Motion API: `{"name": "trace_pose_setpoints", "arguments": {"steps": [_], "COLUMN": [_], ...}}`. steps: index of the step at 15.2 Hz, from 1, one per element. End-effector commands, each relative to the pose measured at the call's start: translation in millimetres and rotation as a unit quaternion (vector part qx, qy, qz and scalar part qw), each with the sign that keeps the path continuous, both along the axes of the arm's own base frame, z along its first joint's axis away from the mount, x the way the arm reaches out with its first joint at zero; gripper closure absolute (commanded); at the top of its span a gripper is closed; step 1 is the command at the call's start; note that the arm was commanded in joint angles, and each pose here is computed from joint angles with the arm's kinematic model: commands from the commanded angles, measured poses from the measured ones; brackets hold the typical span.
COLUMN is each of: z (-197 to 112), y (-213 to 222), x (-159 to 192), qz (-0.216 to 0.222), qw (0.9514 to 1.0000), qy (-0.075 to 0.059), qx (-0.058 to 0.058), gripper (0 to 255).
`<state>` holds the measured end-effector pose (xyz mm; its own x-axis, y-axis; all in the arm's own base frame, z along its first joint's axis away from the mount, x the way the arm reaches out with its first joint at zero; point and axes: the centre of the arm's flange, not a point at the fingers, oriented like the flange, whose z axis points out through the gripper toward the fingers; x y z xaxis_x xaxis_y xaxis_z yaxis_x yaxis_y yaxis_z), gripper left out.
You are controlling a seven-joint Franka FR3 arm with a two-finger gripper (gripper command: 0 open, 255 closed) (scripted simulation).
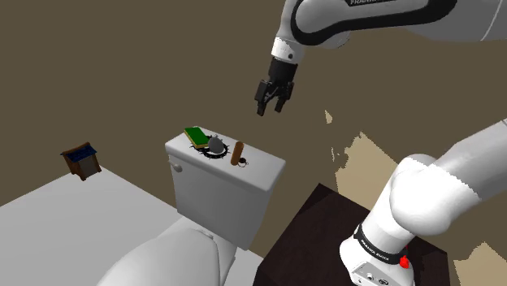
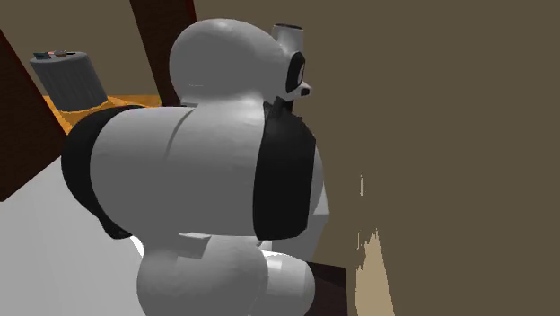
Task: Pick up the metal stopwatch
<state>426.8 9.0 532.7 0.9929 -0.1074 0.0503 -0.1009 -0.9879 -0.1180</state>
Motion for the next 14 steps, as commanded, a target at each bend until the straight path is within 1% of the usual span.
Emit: {"name": "trace_pose_setpoints", "arguments": {"steps": [1, 14], "z": [-17.7, -118.2], "y": [-6.8, -38.2], "x": [21.8, 158.3], "qz": [-0.005, -0.032], "qw": [1.0, 0.9982], "qy": [-0.001, -0.007], "qx": [0.007, 0.051], "gripper": [0, 0]}}
